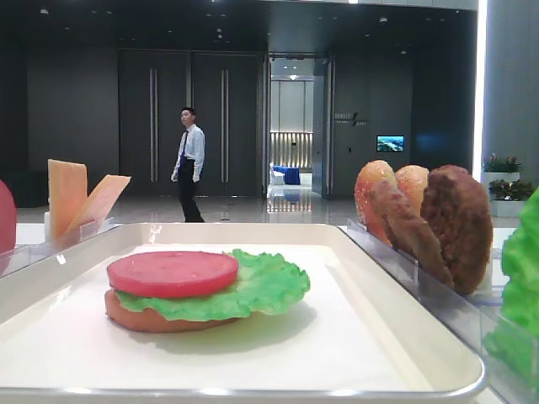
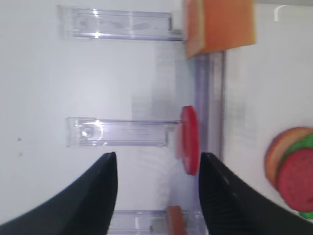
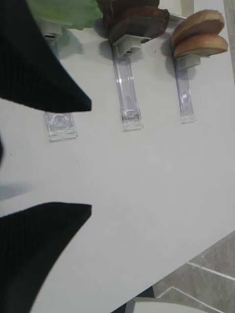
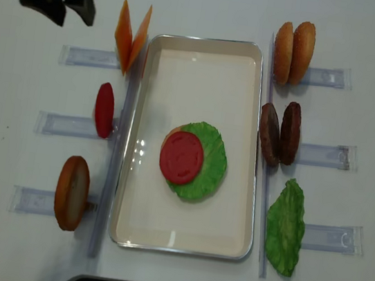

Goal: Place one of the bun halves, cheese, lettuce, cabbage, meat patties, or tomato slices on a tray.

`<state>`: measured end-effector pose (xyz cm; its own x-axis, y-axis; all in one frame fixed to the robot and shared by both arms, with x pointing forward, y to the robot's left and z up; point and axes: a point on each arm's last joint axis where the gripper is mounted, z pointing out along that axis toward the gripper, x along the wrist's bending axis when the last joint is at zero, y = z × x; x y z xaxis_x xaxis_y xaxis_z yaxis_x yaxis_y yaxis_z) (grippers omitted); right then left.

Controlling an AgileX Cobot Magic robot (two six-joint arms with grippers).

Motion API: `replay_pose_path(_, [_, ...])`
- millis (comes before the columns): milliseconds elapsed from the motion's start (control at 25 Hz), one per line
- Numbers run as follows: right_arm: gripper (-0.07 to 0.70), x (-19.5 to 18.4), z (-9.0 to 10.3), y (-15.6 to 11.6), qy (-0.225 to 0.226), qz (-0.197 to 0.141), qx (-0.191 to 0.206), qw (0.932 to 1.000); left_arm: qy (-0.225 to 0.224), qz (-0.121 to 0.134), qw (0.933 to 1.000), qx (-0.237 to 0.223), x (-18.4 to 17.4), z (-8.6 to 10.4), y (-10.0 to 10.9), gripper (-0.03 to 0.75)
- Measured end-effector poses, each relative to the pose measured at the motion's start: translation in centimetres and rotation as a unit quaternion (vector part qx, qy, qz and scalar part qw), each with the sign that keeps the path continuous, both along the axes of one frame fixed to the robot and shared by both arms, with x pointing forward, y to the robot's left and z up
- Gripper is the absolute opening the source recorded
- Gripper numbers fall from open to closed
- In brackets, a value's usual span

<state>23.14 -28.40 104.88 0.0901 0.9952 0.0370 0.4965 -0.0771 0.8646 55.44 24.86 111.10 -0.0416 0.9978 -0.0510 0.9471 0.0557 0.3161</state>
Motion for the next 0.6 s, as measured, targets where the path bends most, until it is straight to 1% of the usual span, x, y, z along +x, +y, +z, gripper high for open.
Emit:
replay_pose_path(40, [0.391, 0.0, 0.0, 0.0, 0.0, 0.0, 0.0, 1.0, 0.004, 0.01, 0.9999, 0.008, 0.0, -0.2, 1.2, 0.411])
replay_pose_path(160, [0.391, 0.0, 0.0, 0.0, 0.0, 0.0, 0.0, 1.0, 0.013, 0.024, 0.9987, 0.042, -0.2, -0.8, 4.0, 0.411])
replay_pose_path(320, [0.391, 0.0, 0.0, 0.0, 0.0, 0.0, 0.0, 1.0, 0.018, 0.042, 0.9973, 0.058, -0.6, -0.8, 6.9, 0.411])
replay_pose_path(440, [0.391, 0.0, 0.0, 0.0, 0.0, 0.0, 0.0, 1.0, 0.015, 0.057, 0.9967, 0.057, -0.9, -0.6, 8.0, 0.411])
replay_pose_path(600, [0.391, 0.0, 0.0, 0.0, 0.0, 0.0, 0.0, 1.0, 0.018, 0.056, 0.9972, 0.047, -2.0, -0.6, 8.0, 0.411])
